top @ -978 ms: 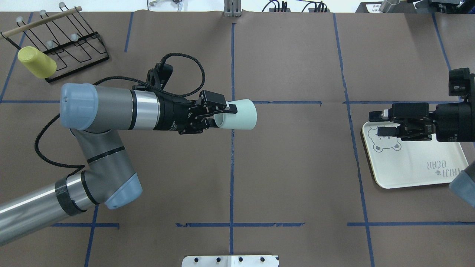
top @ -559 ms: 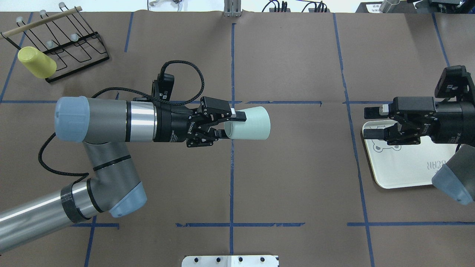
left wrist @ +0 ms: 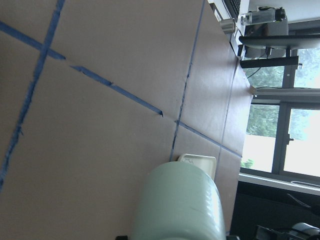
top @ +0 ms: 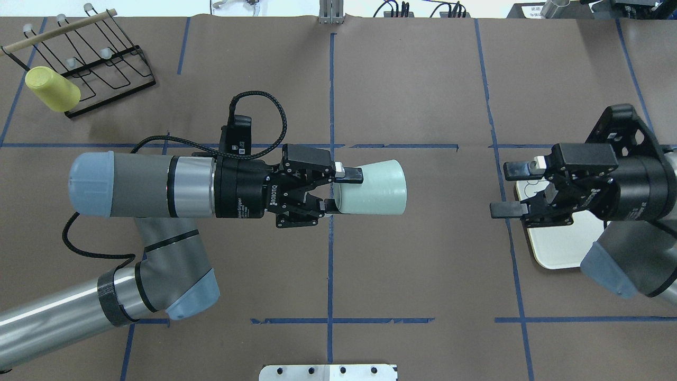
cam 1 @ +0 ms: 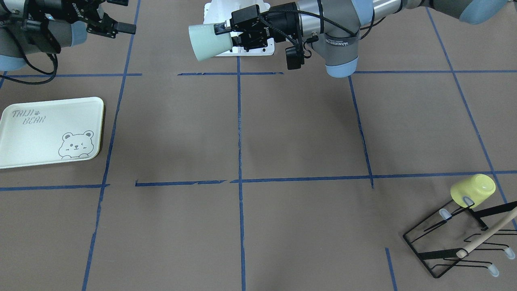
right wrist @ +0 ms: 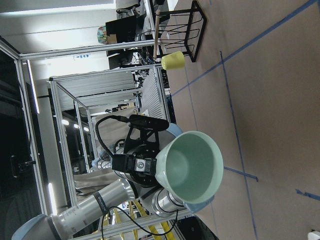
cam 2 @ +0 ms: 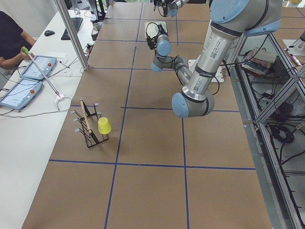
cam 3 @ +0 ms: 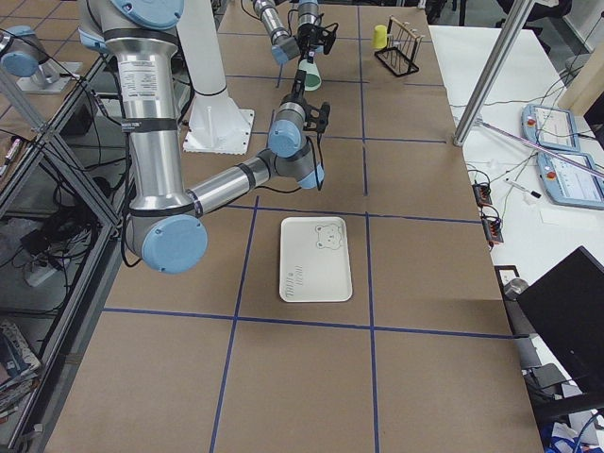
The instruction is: Left arm grabs green cup and hands to right arm on tray
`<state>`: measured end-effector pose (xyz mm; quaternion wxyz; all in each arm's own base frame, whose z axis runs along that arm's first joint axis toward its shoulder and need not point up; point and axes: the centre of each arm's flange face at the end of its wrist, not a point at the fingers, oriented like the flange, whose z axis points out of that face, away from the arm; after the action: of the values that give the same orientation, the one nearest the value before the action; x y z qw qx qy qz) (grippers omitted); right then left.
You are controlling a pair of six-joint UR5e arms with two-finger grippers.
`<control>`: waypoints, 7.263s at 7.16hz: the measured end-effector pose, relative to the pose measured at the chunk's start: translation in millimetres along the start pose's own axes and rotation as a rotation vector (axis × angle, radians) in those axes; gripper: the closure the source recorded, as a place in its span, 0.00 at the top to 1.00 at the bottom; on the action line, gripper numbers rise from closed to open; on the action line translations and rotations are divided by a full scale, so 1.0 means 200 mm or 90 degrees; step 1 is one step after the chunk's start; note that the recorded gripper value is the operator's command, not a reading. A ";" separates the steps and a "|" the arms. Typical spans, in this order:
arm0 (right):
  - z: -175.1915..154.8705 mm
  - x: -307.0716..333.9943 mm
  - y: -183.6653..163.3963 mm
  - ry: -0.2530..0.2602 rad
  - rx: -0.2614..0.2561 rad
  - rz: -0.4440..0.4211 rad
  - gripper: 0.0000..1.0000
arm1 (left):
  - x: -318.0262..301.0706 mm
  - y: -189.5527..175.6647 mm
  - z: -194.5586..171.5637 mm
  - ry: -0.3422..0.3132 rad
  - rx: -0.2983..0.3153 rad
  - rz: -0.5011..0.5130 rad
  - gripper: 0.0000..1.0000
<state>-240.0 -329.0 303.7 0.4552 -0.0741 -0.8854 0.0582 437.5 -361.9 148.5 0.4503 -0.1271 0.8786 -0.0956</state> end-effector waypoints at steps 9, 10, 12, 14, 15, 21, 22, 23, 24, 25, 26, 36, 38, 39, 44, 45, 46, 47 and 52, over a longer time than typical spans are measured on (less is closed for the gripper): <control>0.34 0.10 0.12 -0.128 -0.029 -0.018 0.97 | -0.01 0.11 0.00 0.026 -0.052 -0.131 0.07; 0.34 0.10 0.11 -0.131 -0.025 -0.022 0.97 | -0.03 0.14 0.01 0.023 -0.058 -0.143 0.07; 0.35 0.09 0.10 -0.136 -0.019 -0.025 0.97 | -0.05 0.17 0.03 0.020 -0.066 -0.152 0.07; 0.36 0.08 0.10 -0.140 -0.019 -0.026 0.97 | -0.05 0.18 0.04 0.022 -0.070 -0.154 0.07; 0.38 0.06 0.10 -0.146 -0.022 -0.028 0.97 | -0.05 0.19 0.04 0.023 -0.071 -0.155 0.07; 0.47 0.07 0.08 -0.152 -0.030 -0.027 0.39 | -0.06 0.21 0.07 0.024 -0.076 -0.159 0.13; 0.47 0.08 0.08 -0.152 -0.033 -0.026 0.27 | -0.06 0.21 0.07 0.024 -0.076 -0.159 0.17; 0.48 0.08 0.09 -0.152 -0.035 -0.024 0.23 | -0.06 0.21 0.07 0.024 -0.075 -0.159 0.30; 0.48 0.09 0.10 -0.151 -0.036 -0.022 0.18 | -0.06 0.21 0.07 0.023 -0.075 -0.159 0.63; 0.49 0.10 0.10 -0.150 -0.037 -0.020 0.06 | -0.06 0.21 0.07 0.024 -0.075 -0.158 0.88; 0.49 0.10 0.10 -0.150 -0.038 -0.018 0.00 | -0.06 0.21 0.07 0.023 -0.073 -0.158 1.00; 0.24 0.21 0.05 -0.098 0.013 -0.012 0.00 | -0.03 0.20 0.03 0.029 -0.057 -0.151 1.00; -0.05 0.21 -0.08 -0.068 0.104 -0.029 0.00 | -0.02 0.14 -0.01 0.043 -0.023 -0.148 1.00; -0.22 0.23 -0.16 -0.042 0.159 -0.042 0.00 | -0.01 0.06 -0.04 0.037 0.016 -0.147 1.00; -0.89 0.40 -0.51 0.263 0.367 -0.156 0.00 | 0.11 -0.34 -0.22 -0.272 0.235 0.069 1.00; -1.02 0.39 -0.58 0.357 0.378 -0.166 0.00 | 0.13 -0.40 -0.29 -0.363 0.262 0.131 1.00; -1.13 0.39 -0.64 0.441 0.363 -0.172 0.00 | 0.13 -0.45 -0.37 -0.457 0.275 0.190 1.00; -1.18 0.42 -0.67 0.506 0.335 -0.168 0.00 | 0.14 -0.48 -0.46 -0.551 0.276 0.241 1.00; -1.08 0.74 -0.72 0.722 0.150 -0.117 0.00 | 0.24 -0.47 -0.97 -0.801 0.228 0.378 1.00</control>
<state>-161.1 -436.0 570.9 0.8663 0.0348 -0.4937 0.0677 264.3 -456.1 250.2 0.8923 0.1623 0.4207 -0.0204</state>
